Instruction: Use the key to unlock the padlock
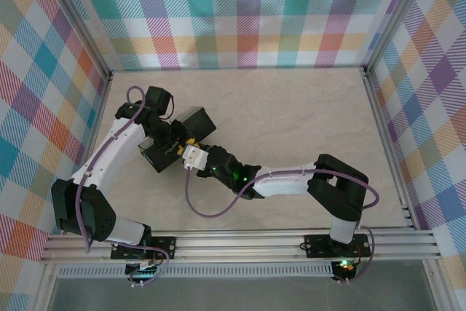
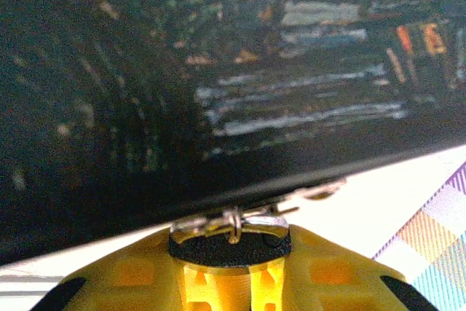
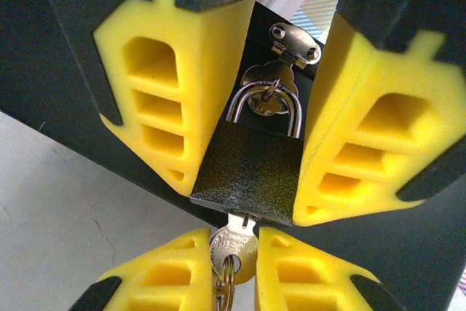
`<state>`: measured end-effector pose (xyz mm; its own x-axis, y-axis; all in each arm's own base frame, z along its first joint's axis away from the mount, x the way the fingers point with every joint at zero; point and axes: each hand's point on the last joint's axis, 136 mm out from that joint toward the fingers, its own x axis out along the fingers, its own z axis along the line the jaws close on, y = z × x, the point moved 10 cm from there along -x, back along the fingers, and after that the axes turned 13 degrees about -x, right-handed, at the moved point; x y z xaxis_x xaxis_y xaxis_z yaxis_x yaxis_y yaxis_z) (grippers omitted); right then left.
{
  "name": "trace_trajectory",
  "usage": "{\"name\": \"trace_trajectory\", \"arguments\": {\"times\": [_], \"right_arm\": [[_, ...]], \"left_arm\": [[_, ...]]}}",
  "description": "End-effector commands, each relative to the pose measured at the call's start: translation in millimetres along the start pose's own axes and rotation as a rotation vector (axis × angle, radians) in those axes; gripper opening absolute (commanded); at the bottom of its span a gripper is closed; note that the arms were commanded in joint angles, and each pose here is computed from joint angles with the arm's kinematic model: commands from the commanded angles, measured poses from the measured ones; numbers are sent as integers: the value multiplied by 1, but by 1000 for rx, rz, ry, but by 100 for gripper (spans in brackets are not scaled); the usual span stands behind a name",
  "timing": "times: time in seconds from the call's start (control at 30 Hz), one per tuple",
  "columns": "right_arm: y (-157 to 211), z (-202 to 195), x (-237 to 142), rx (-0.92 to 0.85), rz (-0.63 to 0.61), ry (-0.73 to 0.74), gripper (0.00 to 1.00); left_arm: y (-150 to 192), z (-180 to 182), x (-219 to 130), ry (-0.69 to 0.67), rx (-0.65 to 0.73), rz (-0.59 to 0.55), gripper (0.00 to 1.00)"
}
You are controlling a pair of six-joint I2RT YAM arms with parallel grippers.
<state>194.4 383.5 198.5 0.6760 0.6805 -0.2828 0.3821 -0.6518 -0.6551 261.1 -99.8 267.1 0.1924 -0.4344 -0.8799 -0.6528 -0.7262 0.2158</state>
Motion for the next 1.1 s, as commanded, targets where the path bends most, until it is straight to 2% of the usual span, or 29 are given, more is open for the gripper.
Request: {"name": "trace_trajectory", "arguments": {"times": [0.0, 0.1, 0.53, 0.83, 0.97, 1.07], "right_arm": [[-29, -27, -8, 96, -112, 101, 14], [-32, -30, -10, 132, -115, 103, 12], [-39, -50, -31, 416, -166, -64, 10], [-25, -56, -23, 458, -187, -70, 10], [-19, -57, -19, 459, -237, -61, 11], [-23, -61, -20, 470, -320, -66, 11]], "left_arm": [[12, 0, -4, 27, 20, 69, 0], [12, 0, -4, 25, 21, 70, 0], [16, -2, 5, 45, 45, 101, 0], [26, -5, 6, 49, 91, 138, 0], [30, -7, 2, 54, 114, 151, 0], [33, -9, 3, 44, 132, 167, 0]]}}
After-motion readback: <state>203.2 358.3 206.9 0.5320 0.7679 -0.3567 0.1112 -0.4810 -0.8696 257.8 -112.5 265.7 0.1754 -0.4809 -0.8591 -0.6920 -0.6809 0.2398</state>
